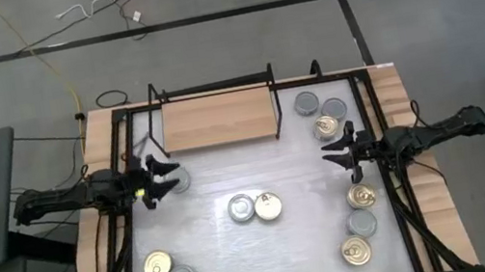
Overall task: Stack canned seafood by type on shelf
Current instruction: Move the green tuna can to the middle left
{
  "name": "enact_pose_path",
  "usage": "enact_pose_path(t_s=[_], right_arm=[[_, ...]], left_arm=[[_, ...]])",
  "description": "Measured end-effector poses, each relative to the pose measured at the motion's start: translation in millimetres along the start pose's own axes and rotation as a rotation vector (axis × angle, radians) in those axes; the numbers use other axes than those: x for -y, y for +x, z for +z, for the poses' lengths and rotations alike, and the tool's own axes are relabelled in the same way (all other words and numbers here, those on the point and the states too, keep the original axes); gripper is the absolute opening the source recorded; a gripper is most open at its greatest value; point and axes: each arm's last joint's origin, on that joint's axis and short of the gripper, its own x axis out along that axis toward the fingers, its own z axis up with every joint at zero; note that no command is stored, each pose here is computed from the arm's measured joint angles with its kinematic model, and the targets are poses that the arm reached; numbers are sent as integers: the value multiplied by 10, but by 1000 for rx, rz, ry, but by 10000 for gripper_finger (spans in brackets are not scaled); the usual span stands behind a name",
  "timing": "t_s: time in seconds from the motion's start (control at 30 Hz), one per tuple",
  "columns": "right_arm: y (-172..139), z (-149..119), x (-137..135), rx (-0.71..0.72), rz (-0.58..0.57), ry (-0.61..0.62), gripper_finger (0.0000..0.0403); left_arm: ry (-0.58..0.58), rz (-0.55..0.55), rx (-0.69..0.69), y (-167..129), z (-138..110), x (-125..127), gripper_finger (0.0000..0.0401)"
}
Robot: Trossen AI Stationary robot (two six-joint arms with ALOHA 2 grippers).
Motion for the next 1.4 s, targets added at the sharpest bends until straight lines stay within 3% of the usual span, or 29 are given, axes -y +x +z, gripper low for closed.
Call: enact_pose_path(t_s=[0.1,0.23,0.37,0.7,0.9,1.17,1.4], right_arm=[[0,-1,0,-1,0,0,150],[0,-2,0,-1,0,0,150],[0,0,0,0,0,0,150],[0,-1,0,0,0,0,150],[0,-1,0,0,0,0,150],[0,-1,0,0,0,0,150],[0,0,1,0,-1,0,150]], left_arm=[[-22,92,47,4,71,7,290],[85,93,127,23,326,141,290],[281,126,58,133,490,261,286],[540,215,-212,545,910,586,281],[456,255,-301,840,956,699,281],[186,398,-417,1285,591,692,281],[-42,500,-474,1458,237,690,281]])
